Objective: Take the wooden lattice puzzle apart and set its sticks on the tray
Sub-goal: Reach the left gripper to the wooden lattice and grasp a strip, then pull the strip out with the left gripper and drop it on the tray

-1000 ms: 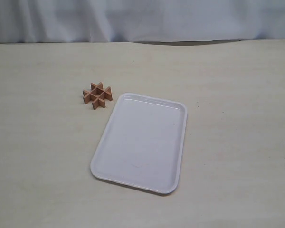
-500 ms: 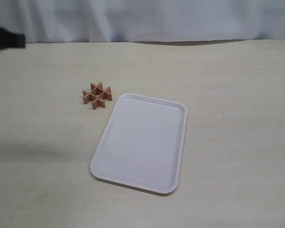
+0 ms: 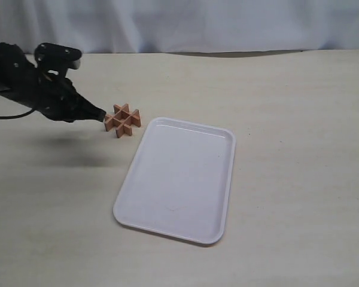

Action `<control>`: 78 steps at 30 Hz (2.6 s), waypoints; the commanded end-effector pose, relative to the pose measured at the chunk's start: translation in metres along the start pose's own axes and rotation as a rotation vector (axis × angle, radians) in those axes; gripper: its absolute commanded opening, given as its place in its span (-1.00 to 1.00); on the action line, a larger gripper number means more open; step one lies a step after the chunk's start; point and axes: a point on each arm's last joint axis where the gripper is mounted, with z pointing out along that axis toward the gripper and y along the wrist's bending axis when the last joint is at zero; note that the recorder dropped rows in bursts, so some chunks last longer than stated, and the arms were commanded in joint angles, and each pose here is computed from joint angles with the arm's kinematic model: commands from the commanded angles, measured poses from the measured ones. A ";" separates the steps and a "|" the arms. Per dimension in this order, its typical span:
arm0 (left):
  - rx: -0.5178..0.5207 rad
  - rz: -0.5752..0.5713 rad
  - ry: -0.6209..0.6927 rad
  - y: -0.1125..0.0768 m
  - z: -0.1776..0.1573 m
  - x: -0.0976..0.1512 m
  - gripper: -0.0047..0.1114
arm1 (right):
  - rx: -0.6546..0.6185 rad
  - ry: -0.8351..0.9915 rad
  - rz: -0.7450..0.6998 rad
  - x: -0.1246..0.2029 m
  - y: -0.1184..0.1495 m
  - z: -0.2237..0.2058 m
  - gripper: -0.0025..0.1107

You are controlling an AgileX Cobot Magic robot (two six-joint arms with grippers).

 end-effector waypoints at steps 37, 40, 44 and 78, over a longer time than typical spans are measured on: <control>0.098 0.269 0.098 -0.010 0.060 -0.011 -0.27 | -0.005 -0.011 0.003 -0.001 0.000 0.000 -0.88; 0.098 0.240 0.082 -0.010 0.060 -0.013 -0.27 | -0.005 -0.011 0.003 -0.001 0.000 0.000 -0.88; 0.103 0.238 0.079 -0.013 0.060 -0.013 -0.28 | -0.005 -0.011 0.003 -0.001 0.000 0.000 -0.88; 0.200 0.299 0.061 -0.035 -0.003 -0.035 -0.92 | -0.005 -0.011 0.003 -0.001 0.000 0.000 -0.88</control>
